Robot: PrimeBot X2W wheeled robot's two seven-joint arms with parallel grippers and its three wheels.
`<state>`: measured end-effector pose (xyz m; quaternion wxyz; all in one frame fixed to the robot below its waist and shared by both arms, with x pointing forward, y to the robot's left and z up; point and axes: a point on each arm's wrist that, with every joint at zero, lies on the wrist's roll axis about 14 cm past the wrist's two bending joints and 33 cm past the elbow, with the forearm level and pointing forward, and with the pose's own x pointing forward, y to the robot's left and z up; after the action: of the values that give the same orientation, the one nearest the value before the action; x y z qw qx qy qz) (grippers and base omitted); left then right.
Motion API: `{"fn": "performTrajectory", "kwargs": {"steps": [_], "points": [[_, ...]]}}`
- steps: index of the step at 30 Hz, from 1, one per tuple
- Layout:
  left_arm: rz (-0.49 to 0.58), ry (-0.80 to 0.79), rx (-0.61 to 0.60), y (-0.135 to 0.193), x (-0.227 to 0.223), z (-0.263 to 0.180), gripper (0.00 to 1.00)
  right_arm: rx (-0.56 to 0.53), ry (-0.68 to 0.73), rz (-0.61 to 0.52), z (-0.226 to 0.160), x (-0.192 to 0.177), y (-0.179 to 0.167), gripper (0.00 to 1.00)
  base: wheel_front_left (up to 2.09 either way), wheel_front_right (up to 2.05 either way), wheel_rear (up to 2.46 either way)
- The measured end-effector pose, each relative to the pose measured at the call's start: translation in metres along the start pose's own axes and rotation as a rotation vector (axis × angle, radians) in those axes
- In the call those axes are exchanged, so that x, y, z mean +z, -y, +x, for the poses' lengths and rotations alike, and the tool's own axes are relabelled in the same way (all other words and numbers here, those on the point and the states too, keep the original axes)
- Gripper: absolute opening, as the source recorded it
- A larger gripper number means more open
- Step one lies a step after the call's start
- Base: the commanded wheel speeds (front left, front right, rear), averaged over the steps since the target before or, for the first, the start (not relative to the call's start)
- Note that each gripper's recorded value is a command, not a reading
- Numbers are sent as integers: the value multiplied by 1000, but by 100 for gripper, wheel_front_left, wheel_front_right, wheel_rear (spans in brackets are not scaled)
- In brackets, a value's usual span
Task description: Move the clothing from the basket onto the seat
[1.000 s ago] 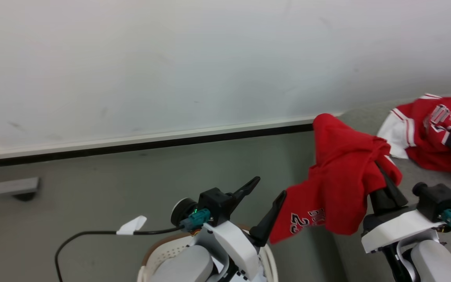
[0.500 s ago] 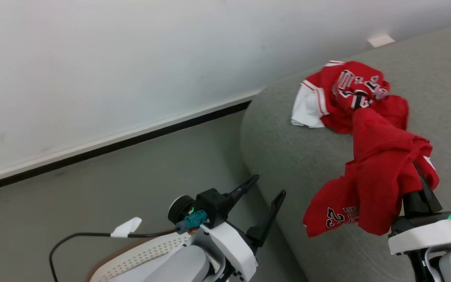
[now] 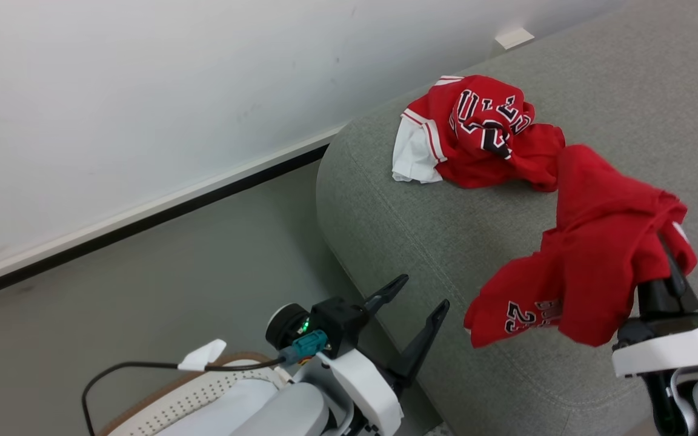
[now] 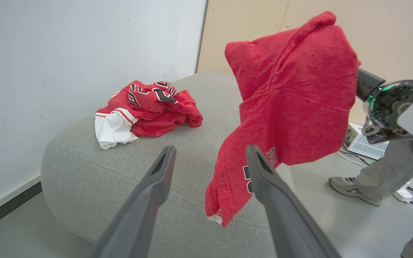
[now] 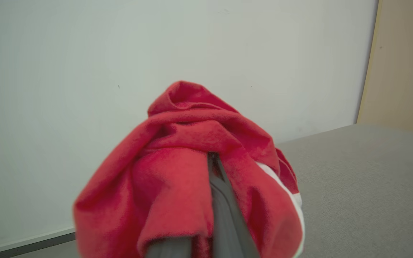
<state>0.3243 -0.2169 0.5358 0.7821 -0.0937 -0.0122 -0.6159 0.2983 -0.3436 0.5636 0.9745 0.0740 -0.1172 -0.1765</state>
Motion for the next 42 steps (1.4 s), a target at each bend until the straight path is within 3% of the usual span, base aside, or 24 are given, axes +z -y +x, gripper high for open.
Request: {"fn": "performTrajectory", "kwargs": {"steps": [11, 18, 27, 39, 40, 41, 42], "points": [[-22, -8, 61, -32, -12, -8, 100, -5, 101, -105, 52, 44, 20, 0, 0, 0, 0], [-52, -42, 148, -69, -33, -28, 100, -43, 65, -164, 90, 34, 38, 0, 0, 0, 0], [-86, -70, 253, -115, -59, -51, 100, -140, -187, -281, 125, -42, 82, 0, 0, 0, 0], [-109, -104, 360, -158, -86, -79, 100, -150, -690, -336, 129, -170, 84, 0, 0, 0, 0], [-109, -105, 366, -160, -87, -80, 100, -154, -718, -334, 128, -175, 83, 3, 0, 0, 0], [-109, -107, 369, -160, -87, -81, 100, -163, -756, -332, 126, -179, 85, 16, 0, 0, 0], [-107, -106, 372, -160, -86, -82, 100, -168, -790, -335, 123, -181, 87, 37, 0, 0, 0]]}}
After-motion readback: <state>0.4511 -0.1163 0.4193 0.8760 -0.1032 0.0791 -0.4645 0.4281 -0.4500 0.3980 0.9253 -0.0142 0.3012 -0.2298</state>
